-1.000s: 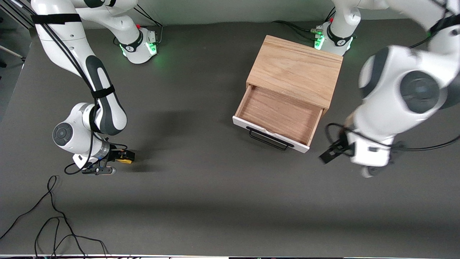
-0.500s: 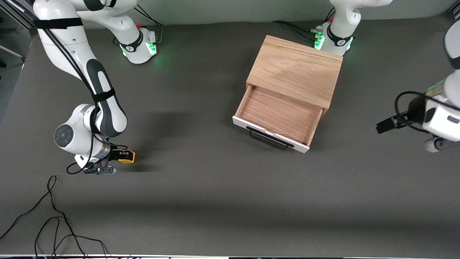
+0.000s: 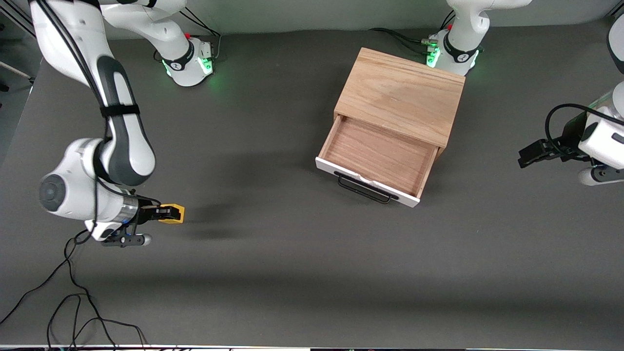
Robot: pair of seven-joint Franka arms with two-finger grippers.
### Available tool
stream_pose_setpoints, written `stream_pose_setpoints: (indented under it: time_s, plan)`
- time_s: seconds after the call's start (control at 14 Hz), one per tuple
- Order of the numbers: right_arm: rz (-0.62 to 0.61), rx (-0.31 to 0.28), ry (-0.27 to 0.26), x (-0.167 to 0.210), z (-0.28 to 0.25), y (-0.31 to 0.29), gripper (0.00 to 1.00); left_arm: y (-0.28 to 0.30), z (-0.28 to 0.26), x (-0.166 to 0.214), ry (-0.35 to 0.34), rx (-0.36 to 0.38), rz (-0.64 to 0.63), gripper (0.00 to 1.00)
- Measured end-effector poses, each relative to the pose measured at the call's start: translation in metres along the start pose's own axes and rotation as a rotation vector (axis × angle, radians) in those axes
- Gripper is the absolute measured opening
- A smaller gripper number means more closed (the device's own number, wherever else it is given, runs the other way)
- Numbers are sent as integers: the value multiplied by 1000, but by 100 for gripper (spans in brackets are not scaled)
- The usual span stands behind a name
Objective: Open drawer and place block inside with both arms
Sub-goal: 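Close the right gripper on the yellow cube and lift it, then carry the yellow cube with the right gripper over the open drawer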
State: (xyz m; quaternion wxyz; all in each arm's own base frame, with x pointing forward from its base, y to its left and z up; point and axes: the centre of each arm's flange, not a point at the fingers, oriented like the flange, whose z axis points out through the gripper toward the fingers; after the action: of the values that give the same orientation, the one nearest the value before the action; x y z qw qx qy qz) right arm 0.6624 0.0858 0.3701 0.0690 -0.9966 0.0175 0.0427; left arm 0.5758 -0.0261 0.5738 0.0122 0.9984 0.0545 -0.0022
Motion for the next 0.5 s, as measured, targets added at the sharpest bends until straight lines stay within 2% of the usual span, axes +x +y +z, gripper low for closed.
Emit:
stream_pose_setpoints:
  time_s: [0.21,0.5]
  plan:
    - [43,-37,31,-20,-82,-117,55,-5,-5,-3,17,1,97,100]
    - [190,-18,67,-73,-104,-252,55,-7,-11,-7,17,4,124,100]
